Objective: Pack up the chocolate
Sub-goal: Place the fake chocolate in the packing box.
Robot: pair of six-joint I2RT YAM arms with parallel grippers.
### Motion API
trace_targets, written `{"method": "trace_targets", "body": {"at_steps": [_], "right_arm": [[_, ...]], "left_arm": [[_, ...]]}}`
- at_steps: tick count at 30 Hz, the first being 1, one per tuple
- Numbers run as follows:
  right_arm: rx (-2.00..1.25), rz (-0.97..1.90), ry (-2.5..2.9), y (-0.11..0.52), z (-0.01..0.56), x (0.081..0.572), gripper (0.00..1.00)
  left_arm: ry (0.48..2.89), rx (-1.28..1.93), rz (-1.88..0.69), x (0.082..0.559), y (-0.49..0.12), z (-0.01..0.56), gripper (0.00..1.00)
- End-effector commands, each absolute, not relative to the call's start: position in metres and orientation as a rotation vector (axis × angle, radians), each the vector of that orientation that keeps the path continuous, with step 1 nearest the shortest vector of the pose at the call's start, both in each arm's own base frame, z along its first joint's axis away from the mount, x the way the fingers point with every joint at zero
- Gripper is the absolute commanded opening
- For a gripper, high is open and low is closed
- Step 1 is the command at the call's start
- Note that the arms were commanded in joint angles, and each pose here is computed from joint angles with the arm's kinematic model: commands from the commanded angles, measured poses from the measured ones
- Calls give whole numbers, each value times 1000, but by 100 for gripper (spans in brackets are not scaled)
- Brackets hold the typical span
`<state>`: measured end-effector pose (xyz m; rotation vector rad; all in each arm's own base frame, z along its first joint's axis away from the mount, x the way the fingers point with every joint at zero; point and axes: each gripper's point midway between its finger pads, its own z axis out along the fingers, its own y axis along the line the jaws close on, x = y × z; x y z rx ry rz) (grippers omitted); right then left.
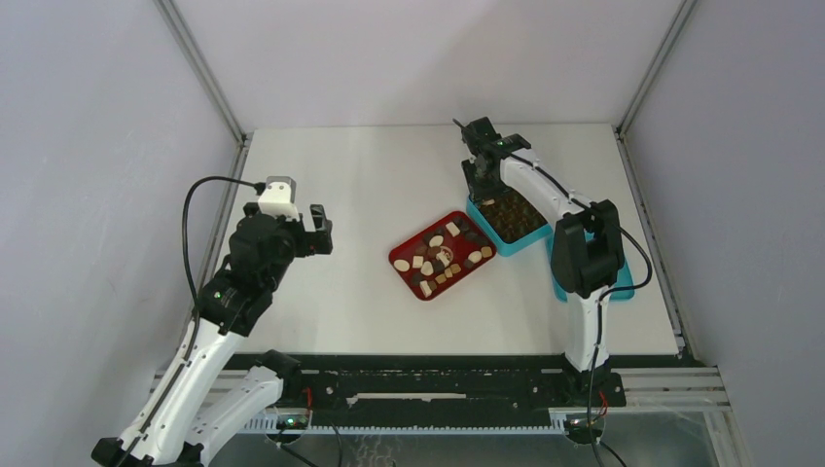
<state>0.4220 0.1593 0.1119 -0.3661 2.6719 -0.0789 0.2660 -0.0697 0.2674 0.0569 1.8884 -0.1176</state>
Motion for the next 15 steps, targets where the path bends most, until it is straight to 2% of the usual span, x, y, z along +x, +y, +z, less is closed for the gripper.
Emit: {"method": "trace_targets", "body": {"at_steps": [1, 15], "right_arm": [[-325, -22, 2573, 161, 154, 425, 46], [-428, 125, 2592, 179, 175, 345, 39]], "left_arm": [[1874, 49, -132, 269, -71, 268, 100], [1865, 51, -141, 267, -71, 270, 100]]}}
